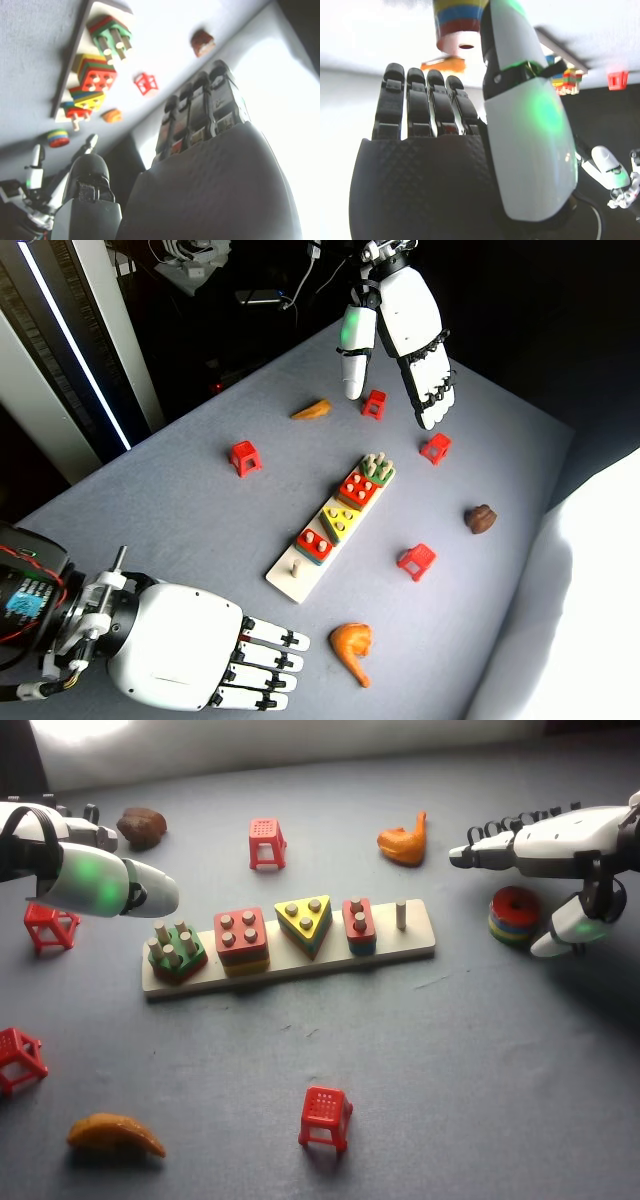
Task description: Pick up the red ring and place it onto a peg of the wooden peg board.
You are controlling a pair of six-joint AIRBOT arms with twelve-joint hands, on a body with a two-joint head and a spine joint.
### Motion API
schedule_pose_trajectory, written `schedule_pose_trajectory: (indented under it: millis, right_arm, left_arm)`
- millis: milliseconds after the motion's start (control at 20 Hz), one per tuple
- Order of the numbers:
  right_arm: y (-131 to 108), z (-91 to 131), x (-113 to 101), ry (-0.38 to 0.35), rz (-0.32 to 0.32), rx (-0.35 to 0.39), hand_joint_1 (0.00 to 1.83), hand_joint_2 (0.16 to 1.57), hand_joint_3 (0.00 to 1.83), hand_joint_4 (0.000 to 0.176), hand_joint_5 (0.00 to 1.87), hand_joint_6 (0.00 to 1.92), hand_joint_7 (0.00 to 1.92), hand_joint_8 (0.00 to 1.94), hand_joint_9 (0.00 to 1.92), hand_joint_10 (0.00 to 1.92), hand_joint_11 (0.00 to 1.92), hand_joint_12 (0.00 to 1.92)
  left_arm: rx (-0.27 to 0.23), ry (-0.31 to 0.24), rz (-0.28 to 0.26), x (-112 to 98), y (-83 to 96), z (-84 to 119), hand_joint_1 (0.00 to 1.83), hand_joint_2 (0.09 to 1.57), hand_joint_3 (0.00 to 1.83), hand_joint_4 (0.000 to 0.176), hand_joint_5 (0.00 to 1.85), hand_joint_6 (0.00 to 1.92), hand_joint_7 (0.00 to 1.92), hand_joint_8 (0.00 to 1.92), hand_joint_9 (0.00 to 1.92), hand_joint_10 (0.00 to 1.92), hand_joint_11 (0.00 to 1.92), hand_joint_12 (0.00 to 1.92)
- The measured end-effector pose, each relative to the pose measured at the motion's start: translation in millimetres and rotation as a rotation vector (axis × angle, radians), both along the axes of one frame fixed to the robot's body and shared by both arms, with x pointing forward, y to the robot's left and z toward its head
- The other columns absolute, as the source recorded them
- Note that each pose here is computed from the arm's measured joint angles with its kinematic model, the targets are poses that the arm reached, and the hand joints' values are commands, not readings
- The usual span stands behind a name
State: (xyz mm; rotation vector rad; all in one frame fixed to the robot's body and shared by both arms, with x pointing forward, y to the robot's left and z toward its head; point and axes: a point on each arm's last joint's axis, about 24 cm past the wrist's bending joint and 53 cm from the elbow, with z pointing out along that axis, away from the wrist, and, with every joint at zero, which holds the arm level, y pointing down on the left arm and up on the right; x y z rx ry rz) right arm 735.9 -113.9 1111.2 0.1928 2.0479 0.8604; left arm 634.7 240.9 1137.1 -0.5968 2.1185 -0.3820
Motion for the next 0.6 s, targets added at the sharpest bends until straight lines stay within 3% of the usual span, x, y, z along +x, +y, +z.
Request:
schedule_pose_trajectory:
  millis: [200,300,400,450,500,550,600]
  right_arm:
    - [-6,-4,2,-0.007,-0.011,-0.009,1.43,1.04,0.00,0.000,0.00,0.00,0.00,0.00,0.00,0.00,0.03,0.04]
    - [-4,-7,1,-0.011,-0.003,-0.017,1.40,1.06,0.01,0.000,0.00,0.00,0.00,0.00,0.00,0.00,0.03,0.04]
    - [-1,-11,-1,-0.008,0.004,-0.023,1.37,1.09,0.00,0.000,0.00,0.00,0.00,0.00,0.01,0.00,0.00,0.27]
    - [0,-12,-1,-0.007,0.006,-0.023,1.42,1.02,0.00,0.000,0.19,0.01,0.20,0.01,0.22,0.01,0.02,0.70]
    - [1,-12,-1,-0.008,0.007,-0.021,1.42,1.02,0.00,0.000,0.19,0.01,0.20,0.01,0.22,0.01,0.02,0.70]
    - [1,-11,-1,-0.010,0.006,-0.020,1.41,1.02,0.00,0.000,0.26,0.00,0.27,0.00,0.31,0.01,0.03,0.82]
    - [1,-11,-1,-0.010,0.006,-0.020,1.37,1.06,0.00,0.000,0.65,0.04,0.71,0.05,0.69,0.07,0.35,0.90]
  left_arm:
    - [0.000,0.000,0.000,0,-0.1,0,0.00,1.21,0.01,0.000,0.03,0.01,0.02,0.00,0.00,0.00,0.00,0.00]
    - [0.000,0.000,0.000,0,0.0,0,0.00,1.22,0.01,0.000,0.04,0.01,0.02,0.01,0.00,0.00,0.00,0.00]
    - [-0.001,0.000,-0.001,0,-0.3,0,0.00,1.21,0.01,0.000,0.03,0.00,0.00,0.00,0.00,0.00,0.00,0.00]
    - [0.001,0.000,0.001,0,0.3,0,0.00,1.21,0.01,0.000,0.06,0.01,0.02,0.01,0.00,0.00,0.00,0.00]
    - [0.001,0.000,0.000,0,0.2,0,0.00,1.21,0.01,0.000,0.06,0.01,0.02,0.01,0.00,0.00,0.00,0.00]
    - [0.000,0.000,0.000,0,0.0,0,0.00,1.22,0.01,0.000,0.07,0.02,0.04,0.01,0.00,0.00,0.00,0.00]
    - [0.000,0.000,0.000,0,0.1,0,0.00,1.22,0.01,0.000,0.07,0.01,0.04,0.01,0.00,0.00,0.00,0.00]
